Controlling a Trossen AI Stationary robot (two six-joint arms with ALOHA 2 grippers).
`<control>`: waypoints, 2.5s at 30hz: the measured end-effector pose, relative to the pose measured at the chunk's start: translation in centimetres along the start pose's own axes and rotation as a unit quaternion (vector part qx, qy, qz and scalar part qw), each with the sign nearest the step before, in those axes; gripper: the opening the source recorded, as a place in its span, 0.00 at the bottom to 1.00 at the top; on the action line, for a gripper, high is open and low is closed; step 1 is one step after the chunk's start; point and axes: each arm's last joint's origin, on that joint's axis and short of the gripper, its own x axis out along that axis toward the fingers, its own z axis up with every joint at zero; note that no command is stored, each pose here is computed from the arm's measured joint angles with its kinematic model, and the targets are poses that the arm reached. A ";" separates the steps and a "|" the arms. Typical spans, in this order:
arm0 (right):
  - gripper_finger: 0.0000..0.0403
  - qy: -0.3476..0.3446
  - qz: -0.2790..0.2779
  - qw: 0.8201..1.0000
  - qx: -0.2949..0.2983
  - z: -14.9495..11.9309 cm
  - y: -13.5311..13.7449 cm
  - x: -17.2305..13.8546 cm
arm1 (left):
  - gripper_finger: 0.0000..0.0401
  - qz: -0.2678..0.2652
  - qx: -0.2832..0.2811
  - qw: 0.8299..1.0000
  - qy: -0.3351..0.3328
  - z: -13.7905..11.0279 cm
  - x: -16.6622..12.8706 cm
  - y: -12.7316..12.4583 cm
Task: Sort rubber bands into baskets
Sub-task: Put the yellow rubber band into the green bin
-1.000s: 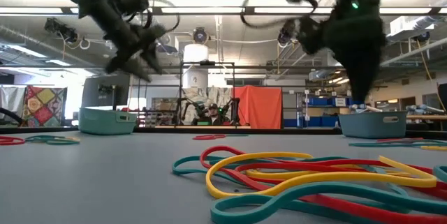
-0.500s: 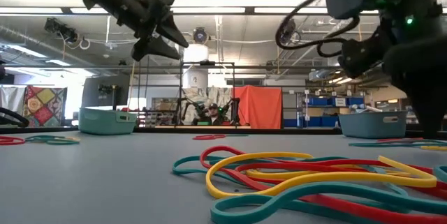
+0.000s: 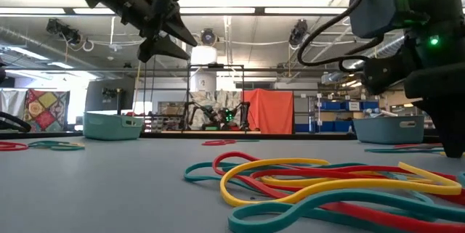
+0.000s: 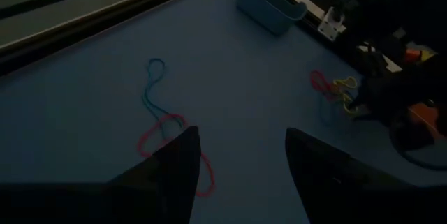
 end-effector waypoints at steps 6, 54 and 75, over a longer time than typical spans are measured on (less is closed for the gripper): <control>0.30 -0.008 0.005 1.000 -0.014 0.2 0.1 0.0 | 0.53 -0.003 0.003 1.000 0.001 -0.1 0.0 -0.2; 0.01 -0.268 0.278 0.921 -0.054 5.0 2.2 -19.6 | 0.53 -0.312 0.148 0.928 -0.141 -3.8 6.0 -10.7; 0.01 -0.325 0.304 0.890 -0.098 6.4 1.9 -21.3 | 0.53 -0.329 0.199 0.908 -0.164 -5.1 8.7 -11.7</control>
